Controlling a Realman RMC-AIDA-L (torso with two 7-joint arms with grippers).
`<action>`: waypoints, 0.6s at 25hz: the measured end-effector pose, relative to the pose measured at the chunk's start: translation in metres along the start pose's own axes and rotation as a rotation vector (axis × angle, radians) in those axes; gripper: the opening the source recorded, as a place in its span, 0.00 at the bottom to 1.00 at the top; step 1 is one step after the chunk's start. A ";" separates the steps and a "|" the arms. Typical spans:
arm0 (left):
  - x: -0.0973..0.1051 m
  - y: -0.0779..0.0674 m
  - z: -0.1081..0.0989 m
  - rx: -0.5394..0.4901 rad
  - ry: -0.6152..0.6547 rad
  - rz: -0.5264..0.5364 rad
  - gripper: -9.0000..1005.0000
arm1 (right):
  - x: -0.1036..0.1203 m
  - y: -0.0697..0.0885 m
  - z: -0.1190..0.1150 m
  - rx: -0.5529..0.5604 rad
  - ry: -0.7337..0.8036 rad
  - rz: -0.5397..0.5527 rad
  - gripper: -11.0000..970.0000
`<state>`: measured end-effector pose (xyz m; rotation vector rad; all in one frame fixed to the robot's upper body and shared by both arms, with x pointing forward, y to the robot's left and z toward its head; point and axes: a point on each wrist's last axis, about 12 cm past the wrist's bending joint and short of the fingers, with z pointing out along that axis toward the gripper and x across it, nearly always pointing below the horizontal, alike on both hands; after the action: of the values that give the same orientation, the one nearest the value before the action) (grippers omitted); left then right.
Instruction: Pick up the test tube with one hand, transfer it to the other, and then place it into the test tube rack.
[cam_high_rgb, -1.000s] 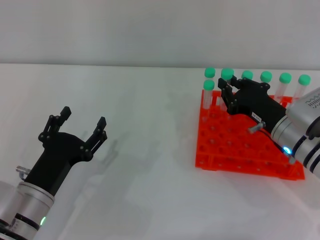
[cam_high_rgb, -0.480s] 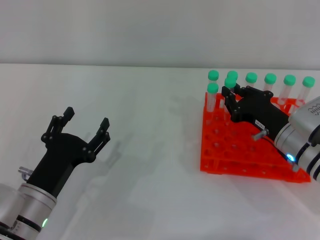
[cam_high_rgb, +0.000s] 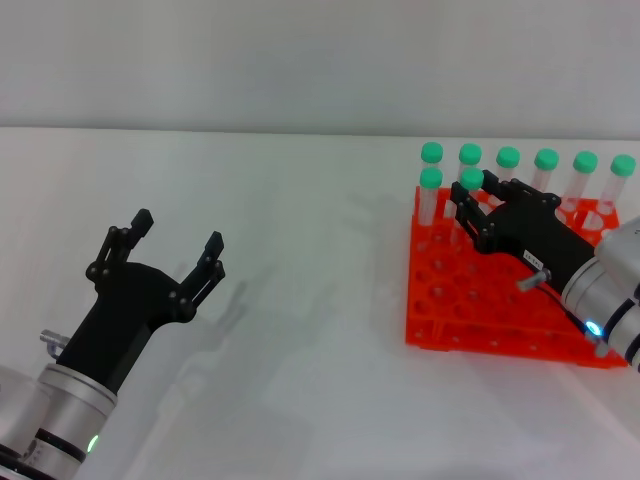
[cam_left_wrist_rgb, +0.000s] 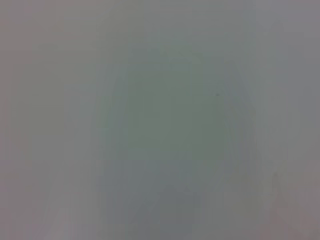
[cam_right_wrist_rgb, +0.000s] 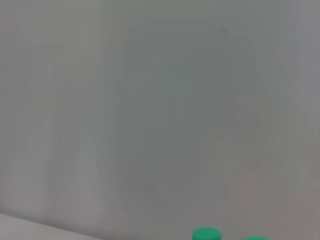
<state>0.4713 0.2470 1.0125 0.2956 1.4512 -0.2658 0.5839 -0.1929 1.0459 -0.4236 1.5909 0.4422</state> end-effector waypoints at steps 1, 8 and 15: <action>0.000 0.000 0.000 0.001 -0.001 0.000 0.88 | 0.000 0.000 -0.001 0.000 -0.006 0.003 0.29; 0.000 0.000 0.000 0.000 -0.001 -0.001 0.88 | 0.002 0.000 -0.014 0.005 -0.057 0.033 0.42; 0.000 0.000 0.000 0.000 0.000 -0.001 0.88 | 0.007 -0.011 -0.038 0.052 -0.105 0.065 0.74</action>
<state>0.4719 0.2471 1.0125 0.2954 1.4513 -0.2663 0.5567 -0.2220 1.0404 -0.3057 1.5138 0.4643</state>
